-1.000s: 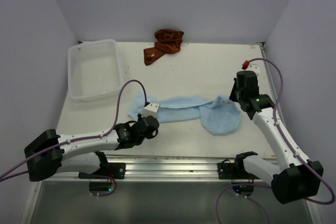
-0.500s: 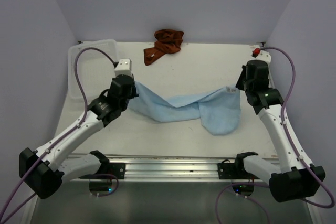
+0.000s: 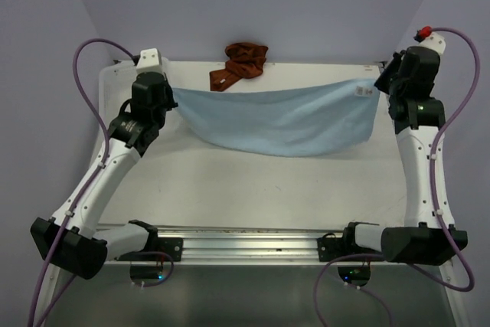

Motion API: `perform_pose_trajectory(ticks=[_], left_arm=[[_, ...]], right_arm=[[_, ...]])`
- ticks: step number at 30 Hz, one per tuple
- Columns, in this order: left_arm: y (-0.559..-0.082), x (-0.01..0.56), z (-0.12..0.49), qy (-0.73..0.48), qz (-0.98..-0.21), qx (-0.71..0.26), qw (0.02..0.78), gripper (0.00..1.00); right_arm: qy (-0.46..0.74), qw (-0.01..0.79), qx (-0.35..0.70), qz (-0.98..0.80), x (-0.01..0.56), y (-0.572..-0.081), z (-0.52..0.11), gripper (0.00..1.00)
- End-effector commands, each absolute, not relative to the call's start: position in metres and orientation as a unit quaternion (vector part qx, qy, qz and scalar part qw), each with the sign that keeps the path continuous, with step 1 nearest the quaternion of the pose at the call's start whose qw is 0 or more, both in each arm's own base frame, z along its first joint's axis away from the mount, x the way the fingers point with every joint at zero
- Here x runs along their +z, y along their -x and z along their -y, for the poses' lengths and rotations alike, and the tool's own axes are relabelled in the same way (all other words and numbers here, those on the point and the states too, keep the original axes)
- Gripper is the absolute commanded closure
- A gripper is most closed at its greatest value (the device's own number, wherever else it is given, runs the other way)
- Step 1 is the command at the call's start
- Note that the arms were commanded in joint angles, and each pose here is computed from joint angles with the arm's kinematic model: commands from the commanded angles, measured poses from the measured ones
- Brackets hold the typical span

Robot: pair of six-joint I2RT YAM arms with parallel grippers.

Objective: Roll the towels
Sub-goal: Fold the towel

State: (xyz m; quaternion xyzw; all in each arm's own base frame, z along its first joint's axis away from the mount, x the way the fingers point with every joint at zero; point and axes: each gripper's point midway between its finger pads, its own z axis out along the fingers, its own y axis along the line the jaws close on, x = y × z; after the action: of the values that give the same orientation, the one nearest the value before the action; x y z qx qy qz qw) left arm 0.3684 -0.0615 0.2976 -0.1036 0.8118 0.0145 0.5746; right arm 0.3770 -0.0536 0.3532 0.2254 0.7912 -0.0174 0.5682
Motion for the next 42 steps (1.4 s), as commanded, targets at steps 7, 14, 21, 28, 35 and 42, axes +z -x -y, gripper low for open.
perform_pose_trajectory(ticks=[7,14,21,28,35,42], left_arm=[[-0.337,0.34,0.046,0.11,-0.79,0.006,0.603,1.0],[-0.299,0.357,0.036,0.13,-0.774,-0.023,0.62,1.0],[-0.254,0.365,0.022,0.156,-0.756,-0.047,0.634,1.0],[-0.24,0.361,0.012,0.172,-0.761,-0.036,0.624,1.0],[-0.278,0.32,0.027,0.158,-0.795,-0.015,0.585,1.0],[-0.332,0.275,0.037,0.146,-0.82,0.033,0.553,1.0]], right_arm=[[-0.223,0.609,-0.009,-0.761,0.414,-0.337,0.054,1.0],[-0.224,0.62,-0.021,-0.752,0.428,-0.289,0.054,1.0],[-0.247,0.618,-0.046,-0.745,0.437,-0.246,0.061,1.0],[-0.27,0.589,-0.068,-0.758,0.419,-0.234,0.069,1.0],[-0.282,0.553,-0.073,-0.781,0.379,-0.272,0.073,1.0],[-0.271,0.537,-0.042,-0.798,0.321,-0.345,0.066,1.0]])
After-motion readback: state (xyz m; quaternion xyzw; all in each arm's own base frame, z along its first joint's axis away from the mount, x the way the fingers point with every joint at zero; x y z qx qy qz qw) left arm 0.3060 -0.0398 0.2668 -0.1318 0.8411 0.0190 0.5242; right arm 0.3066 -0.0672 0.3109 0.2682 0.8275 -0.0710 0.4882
